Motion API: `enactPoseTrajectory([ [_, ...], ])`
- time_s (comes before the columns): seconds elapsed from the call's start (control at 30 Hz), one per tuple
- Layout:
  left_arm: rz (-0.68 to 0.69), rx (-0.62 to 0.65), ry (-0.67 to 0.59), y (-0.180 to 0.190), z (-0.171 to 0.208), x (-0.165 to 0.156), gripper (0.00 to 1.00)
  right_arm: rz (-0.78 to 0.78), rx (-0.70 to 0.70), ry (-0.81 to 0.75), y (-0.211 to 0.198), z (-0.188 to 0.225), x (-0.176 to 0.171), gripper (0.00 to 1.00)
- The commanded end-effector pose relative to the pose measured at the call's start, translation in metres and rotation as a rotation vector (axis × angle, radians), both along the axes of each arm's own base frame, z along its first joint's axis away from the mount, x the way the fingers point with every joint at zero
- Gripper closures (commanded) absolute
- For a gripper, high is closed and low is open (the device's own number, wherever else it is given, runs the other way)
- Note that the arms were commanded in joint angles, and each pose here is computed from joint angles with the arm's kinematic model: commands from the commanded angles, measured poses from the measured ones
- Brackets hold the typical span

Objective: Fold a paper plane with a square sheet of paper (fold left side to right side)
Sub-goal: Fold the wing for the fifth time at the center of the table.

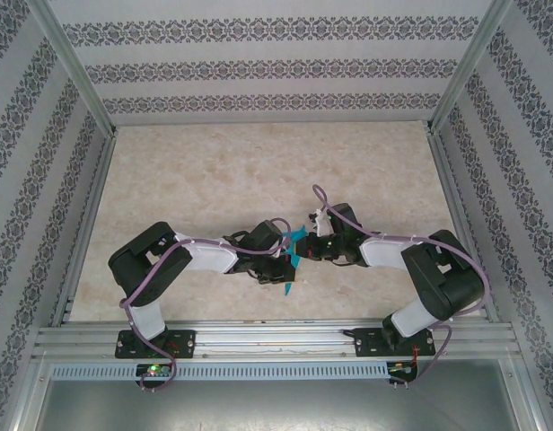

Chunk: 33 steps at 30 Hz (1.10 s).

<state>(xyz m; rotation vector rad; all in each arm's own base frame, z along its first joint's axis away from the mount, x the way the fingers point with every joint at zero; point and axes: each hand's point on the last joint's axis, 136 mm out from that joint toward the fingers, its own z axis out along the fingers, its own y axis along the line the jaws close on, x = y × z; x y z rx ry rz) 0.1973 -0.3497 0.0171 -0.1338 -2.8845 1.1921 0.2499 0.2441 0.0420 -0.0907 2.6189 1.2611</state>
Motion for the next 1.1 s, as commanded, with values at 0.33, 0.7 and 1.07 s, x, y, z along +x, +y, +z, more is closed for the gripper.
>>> enactPoseTrajectory([
  [0.33, -0.007, 0.166, 0.078, 0.031, -0.033, -0.025, 0.99, -0.016, -0.056, 0.003, 0.002, -0.014, 0.013, 1.00],
  [0.7, 0.001, 0.169, 0.081, 0.033, -0.034, -0.026, 0.99, -0.055, -0.120, 0.079, -0.011, -0.034, 0.015, 1.00],
  [1.07, 0.008, 0.172, 0.084, 0.036, -0.034, -0.028, 0.99, -0.077, -0.124, 0.073, -0.020, -0.032, 0.024, 1.00],
])
